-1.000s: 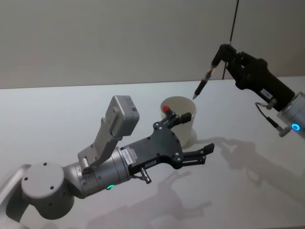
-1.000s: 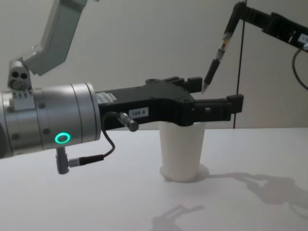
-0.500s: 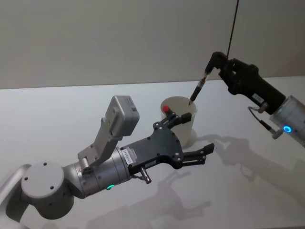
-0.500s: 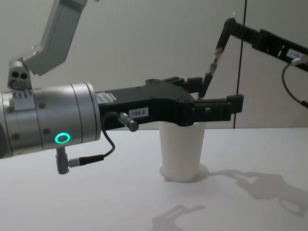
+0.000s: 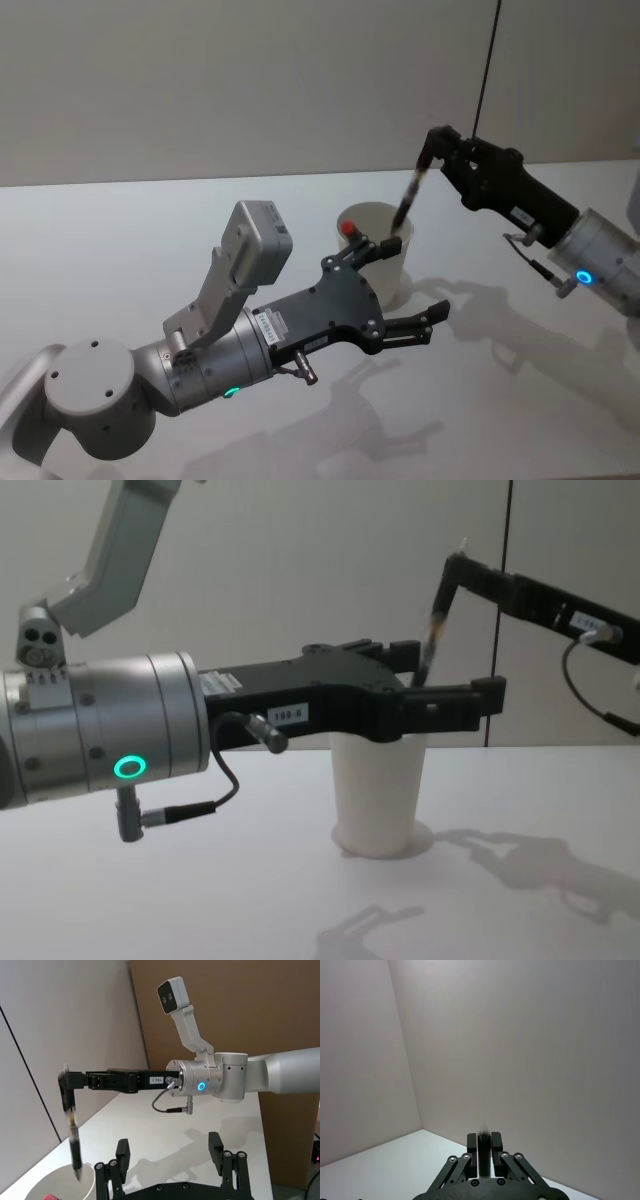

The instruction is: Place the pen into the pen holder.

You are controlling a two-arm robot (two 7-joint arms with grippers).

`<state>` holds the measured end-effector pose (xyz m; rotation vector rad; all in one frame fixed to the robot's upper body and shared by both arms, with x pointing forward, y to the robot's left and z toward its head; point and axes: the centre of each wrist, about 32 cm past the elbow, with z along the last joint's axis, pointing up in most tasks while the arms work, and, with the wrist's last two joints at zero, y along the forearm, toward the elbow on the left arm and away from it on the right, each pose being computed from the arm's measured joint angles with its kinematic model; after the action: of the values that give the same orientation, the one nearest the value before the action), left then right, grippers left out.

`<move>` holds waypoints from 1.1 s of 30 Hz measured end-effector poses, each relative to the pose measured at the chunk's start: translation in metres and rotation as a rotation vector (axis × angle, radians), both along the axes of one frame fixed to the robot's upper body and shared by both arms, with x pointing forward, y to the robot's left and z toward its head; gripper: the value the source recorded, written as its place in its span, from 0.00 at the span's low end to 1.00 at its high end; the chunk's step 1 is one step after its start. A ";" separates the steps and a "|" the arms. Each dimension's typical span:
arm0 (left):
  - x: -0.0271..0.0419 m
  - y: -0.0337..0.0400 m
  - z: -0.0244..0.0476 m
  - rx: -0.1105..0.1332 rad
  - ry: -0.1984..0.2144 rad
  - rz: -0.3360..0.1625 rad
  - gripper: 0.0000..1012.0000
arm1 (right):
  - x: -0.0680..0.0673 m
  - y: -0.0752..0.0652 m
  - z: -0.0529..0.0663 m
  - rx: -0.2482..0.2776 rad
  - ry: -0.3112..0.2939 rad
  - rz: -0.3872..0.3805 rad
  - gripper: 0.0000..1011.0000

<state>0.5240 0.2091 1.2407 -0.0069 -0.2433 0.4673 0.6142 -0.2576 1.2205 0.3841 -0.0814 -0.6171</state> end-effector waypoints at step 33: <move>0.0000 0.0000 0.0000 0.000 0.000 0.000 0.99 | -0.010 0.003 -0.014 -0.007 0.007 -0.012 0.99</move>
<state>0.5240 0.2091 1.2407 -0.0069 -0.2432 0.4673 0.6046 -0.2541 1.2067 0.3746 -0.0791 -0.6297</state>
